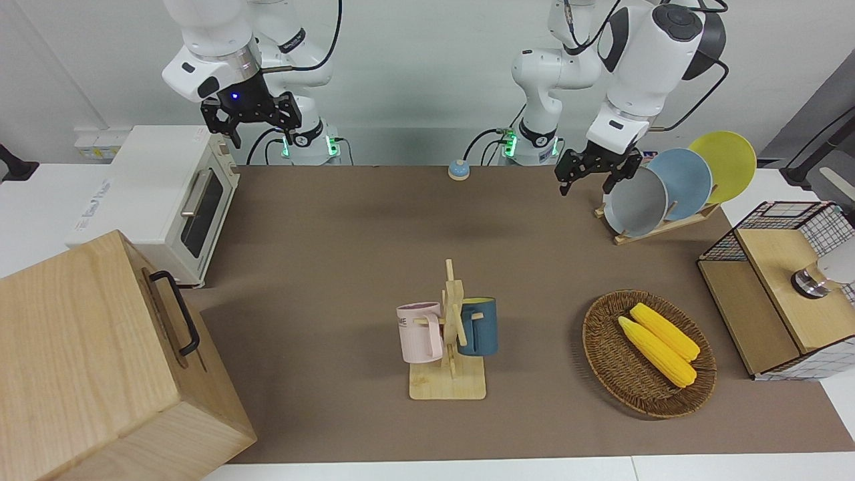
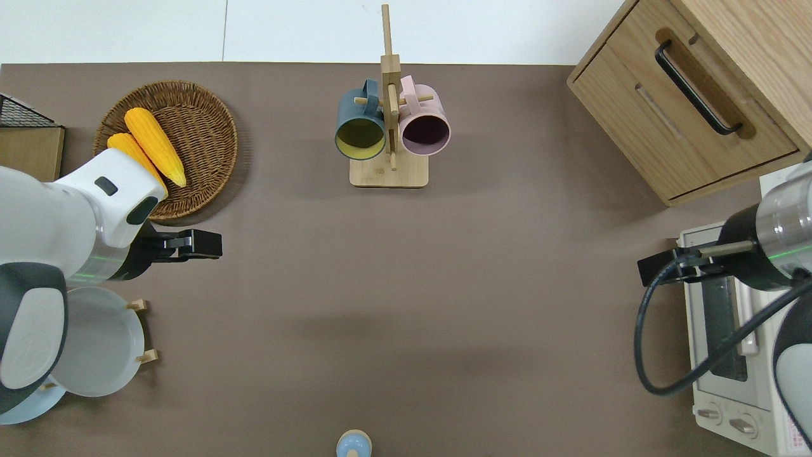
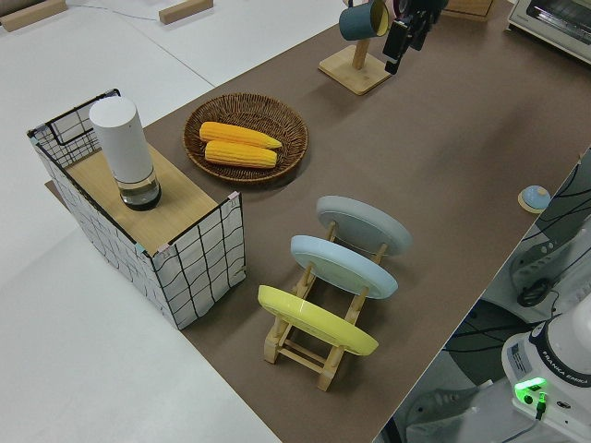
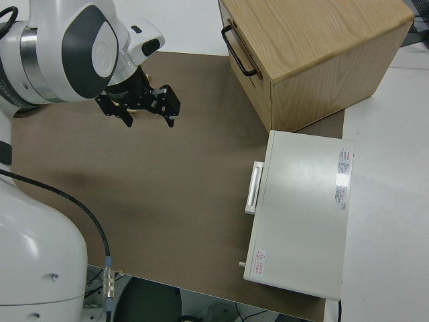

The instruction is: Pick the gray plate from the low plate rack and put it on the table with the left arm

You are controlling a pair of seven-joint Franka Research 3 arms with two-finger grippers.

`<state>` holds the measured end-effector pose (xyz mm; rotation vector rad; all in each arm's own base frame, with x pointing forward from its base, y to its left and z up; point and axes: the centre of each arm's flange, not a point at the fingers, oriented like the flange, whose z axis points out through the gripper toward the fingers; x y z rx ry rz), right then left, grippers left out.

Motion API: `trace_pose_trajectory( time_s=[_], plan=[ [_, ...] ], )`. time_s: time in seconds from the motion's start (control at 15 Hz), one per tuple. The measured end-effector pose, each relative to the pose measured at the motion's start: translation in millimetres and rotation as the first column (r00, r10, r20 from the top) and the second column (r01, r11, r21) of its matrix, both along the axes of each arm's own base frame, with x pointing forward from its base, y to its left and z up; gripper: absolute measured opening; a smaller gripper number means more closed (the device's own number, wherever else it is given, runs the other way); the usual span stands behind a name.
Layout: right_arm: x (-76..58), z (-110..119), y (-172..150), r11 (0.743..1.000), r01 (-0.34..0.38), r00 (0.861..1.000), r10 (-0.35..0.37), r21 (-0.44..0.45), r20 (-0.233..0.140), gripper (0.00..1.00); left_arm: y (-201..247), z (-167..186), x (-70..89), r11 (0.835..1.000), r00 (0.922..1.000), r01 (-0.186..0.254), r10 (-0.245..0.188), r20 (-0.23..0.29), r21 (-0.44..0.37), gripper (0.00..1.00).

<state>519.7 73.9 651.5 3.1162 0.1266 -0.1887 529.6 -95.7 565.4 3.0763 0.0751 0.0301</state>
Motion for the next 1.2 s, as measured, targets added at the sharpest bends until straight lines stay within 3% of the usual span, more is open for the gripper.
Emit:
trace_pose_trajectory(
  time_s=[0.53, 0.73, 1.0, 1.2],
  plan=[
    [0.0, 0.0, 0.0, 1.000, 0.000, 1.000, 0.000, 0.000, 0.000, 0.99, 23.2, -31.2, -5.9, 0.994, 0.9971, -0.013, 0.021, -0.073, 0.106, 1.00],
    [0.0, 0.0, 0.0, 1.000, 0.000, 1.000, 0.000, 0.000, 0.000, 0.99, 41.8, -36.9, -12.3, 0.985, 0.9893, -0.023, 0.047, -0.138, 0.169, 1.00],
    [0.0, 0.0, 0.0, 1.000, 0.000, 1.000, 0.000, 0.000, 0.000, 0.99, 77.3, -41.2, -15.5, 0.974, 0.9789, -0.054, 0.095, -0.181, 0.220, 1.00],
    [0.0, 0.0, 0.0, 1.000, 0.000, 1.000, 0.000, 0.000, 0.000, 0.99, 104.5, -47.8, -17.8, 0.957, 0.9701, -0.045, 0.110, -0.216, 0.286, 1.00]
  ],
)
